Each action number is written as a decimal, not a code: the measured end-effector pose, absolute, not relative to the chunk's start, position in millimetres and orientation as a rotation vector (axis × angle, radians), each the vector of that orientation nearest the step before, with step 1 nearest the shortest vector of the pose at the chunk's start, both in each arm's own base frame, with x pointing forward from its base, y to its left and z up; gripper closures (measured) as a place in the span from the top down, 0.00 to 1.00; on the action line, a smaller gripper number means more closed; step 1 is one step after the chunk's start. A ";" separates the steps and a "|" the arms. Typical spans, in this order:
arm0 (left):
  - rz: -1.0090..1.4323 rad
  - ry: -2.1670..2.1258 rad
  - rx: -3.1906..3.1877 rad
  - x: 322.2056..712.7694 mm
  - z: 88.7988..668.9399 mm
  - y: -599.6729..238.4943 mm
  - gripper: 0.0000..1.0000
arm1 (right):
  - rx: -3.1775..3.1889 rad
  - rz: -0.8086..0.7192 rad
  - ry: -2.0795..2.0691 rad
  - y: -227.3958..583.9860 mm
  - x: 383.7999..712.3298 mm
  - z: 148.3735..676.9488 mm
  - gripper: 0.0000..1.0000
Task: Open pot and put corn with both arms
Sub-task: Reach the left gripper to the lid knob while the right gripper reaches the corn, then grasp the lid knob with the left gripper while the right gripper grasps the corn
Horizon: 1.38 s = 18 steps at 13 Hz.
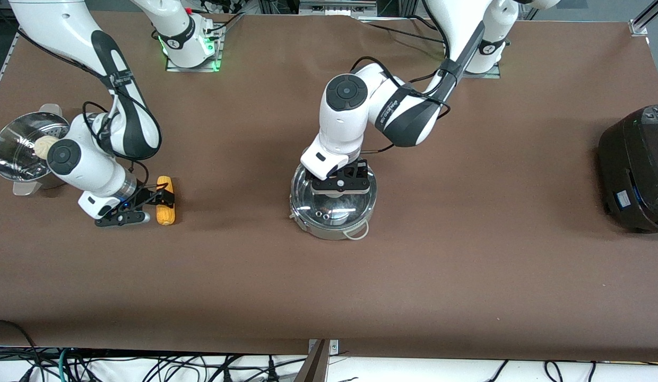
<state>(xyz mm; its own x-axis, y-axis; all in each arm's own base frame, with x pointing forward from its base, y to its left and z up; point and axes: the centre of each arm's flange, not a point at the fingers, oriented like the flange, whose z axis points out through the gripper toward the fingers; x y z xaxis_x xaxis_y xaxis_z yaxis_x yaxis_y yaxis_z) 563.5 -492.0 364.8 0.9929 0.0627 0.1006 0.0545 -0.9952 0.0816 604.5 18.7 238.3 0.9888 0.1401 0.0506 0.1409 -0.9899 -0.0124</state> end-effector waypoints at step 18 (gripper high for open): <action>0.131 0.062 3.065 556.1 343.9 -503.3 0.93 | -3.122 -0.178 -0.361 12.8 578.7 185.8 1.00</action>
